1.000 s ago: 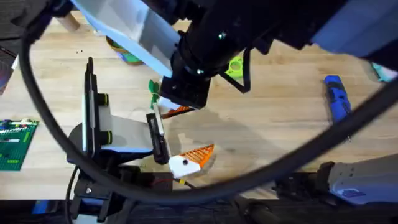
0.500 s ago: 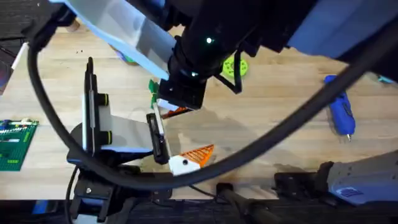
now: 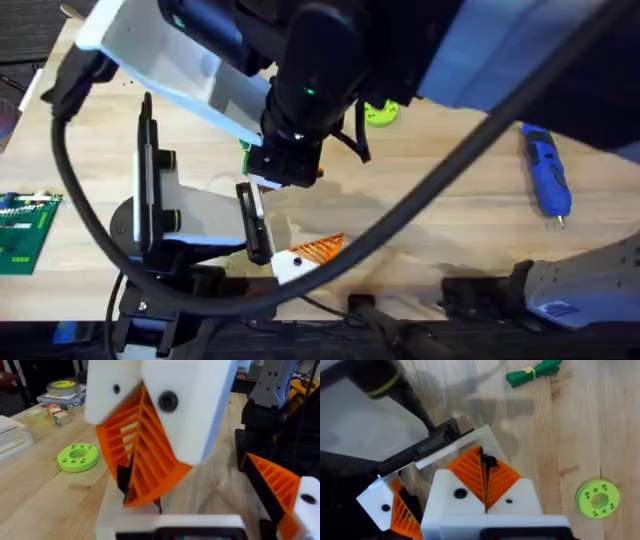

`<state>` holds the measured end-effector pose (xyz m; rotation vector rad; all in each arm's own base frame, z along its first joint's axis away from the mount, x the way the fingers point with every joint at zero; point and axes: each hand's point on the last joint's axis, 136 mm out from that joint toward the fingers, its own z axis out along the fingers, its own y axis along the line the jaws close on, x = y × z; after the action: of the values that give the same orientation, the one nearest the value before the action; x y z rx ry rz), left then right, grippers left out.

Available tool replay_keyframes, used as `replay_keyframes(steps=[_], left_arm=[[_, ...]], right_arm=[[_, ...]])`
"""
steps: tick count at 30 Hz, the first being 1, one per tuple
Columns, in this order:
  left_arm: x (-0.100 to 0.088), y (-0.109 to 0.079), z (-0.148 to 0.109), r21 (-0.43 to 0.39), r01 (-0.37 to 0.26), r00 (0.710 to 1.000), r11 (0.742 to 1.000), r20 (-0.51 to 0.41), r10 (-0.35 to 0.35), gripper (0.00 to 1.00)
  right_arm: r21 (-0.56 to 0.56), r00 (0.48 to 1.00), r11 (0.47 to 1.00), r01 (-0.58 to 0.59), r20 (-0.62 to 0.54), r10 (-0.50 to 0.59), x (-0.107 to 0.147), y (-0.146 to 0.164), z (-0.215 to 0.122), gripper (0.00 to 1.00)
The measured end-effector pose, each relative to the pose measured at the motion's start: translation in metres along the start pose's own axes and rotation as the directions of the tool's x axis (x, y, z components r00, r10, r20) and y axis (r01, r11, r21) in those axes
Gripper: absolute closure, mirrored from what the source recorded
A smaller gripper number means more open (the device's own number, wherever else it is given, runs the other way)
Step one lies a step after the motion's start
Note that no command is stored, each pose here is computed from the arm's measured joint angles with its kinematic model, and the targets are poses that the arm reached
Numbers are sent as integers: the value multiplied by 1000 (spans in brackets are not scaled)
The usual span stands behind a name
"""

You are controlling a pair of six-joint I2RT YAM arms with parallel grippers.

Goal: Pick up the gripper from the table and insert it into the empty holder that is missing its gripper. Then pick up a screw, insert it into the mounting hole, and use the screwdriver to tighten it. Finally, clean up the table by picking up the vegetable and placing it into the bucket.

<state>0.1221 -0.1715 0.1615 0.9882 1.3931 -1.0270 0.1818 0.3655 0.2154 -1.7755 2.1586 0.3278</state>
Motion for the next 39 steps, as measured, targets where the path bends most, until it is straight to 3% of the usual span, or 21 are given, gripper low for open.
replay_keyframes(steps=[7, 8, 10, 14, 15, 21, 25, 31, 36, 39], left_arm=[[0, 0, 0, 0, 4, 1000, 1000, -1, -4, 8], [0, 0, 0, -1, 5, 1000, 1000, -1, -5, 8], [0, 0, 0, -2, 3, 1000, 1000, 0, -3, 8], [1, 0, 0, -1, 6, 1000, 1000, -2, -6, 8], [0, 0, 0, -1, 4, 1000, 1000, -1, -4, 8], [0, 0, 0, 0, -2, 1000, 1000, 1, 2, 8], [0, 0, 0, 0, -2, 1000, 1000, 1, 2, 9], [0, 0, 0, 0, -2, 1000, 1000, 1, 2, 8], [0, 0, 0, 0, -2, 1000, 1000, 2, 2, 3], [0, 0, 0, 1, -2, 1000, 1000, 1, 2, 80]], right_arm=[[0, 1000, 1000, 0, -1, 0, 0, 0, 0, 988], [-1, 1000, 1000, -4, -1, 4, 0, 0, 0, 935], [-6, 1000, 1000, -1, -1, 1, 0, 1, 1, 730], [7, 1000, 1000, -7, -8, 7, 2, -3, -1, 165], [11, 1000, 1000, -12, -6, 12, 2, -6, -3, 125], [36, 997, 998, -53, 62, 50, -10, -26, -17, 107], [83, 980, 985, -154, 140, 142, -15, -69, -28, 105], [160, 933, 934, -318, 228, 279, -1, -140, -44, 100], [207, 906, 895, -395, 247, 343, 19, -176, -53, 99], [253, 880, 848, -465, 239, 411, 41, -197, -61, 99]])
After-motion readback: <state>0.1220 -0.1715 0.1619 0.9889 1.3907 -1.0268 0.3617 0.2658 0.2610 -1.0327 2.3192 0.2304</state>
